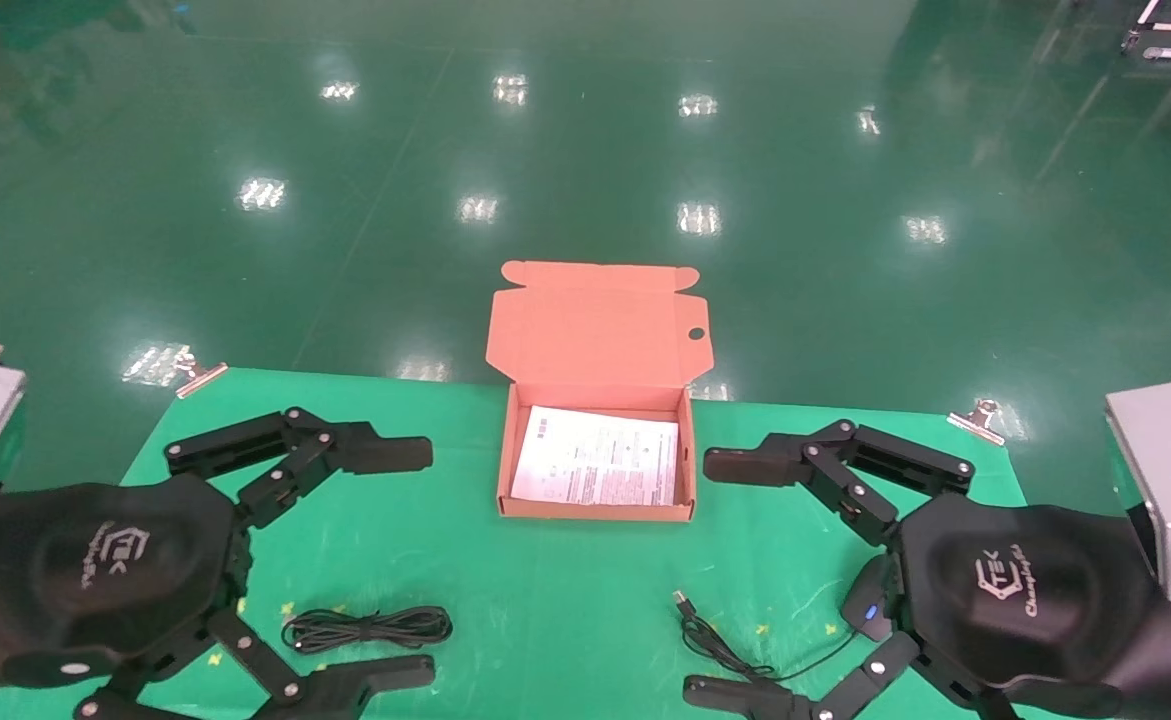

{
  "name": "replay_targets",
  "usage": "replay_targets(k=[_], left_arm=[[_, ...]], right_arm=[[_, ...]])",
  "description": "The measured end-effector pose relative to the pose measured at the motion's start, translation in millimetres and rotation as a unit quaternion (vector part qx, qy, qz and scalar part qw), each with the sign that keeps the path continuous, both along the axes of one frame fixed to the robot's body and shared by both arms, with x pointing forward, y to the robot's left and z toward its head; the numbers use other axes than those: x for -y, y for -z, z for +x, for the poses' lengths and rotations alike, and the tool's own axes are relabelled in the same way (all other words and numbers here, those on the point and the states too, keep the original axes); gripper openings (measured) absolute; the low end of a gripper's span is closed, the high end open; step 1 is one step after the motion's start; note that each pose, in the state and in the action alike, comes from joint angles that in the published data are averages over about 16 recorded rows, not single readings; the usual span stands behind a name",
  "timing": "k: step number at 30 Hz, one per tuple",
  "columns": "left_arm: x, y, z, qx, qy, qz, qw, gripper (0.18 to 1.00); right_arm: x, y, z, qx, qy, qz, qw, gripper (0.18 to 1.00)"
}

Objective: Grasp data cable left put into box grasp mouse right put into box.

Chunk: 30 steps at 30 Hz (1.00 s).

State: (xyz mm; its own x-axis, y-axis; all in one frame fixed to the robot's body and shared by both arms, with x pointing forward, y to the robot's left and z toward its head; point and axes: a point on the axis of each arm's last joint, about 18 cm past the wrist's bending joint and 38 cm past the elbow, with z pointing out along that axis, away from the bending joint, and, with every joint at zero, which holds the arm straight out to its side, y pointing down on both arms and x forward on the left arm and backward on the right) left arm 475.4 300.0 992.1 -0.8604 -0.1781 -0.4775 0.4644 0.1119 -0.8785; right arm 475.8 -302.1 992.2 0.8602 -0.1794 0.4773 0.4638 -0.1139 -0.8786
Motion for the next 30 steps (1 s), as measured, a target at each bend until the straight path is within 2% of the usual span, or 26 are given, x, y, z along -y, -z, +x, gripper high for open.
replay_targets(k=[21,30], left_arm=[[0.0,0.6,-0.2,0.0,0.001,0.001,1.0,1.001],[1.9,10.8,8.6,-0.012,-0.011,0.034,0.9993,1.001]], right_arm=[[0.1,0.6,0.3,0.001,0.002,-0.003,1.0,1.001],[-1.7,8.5,6.1,0.03,0.022,-0.069,0.997,1.001]])
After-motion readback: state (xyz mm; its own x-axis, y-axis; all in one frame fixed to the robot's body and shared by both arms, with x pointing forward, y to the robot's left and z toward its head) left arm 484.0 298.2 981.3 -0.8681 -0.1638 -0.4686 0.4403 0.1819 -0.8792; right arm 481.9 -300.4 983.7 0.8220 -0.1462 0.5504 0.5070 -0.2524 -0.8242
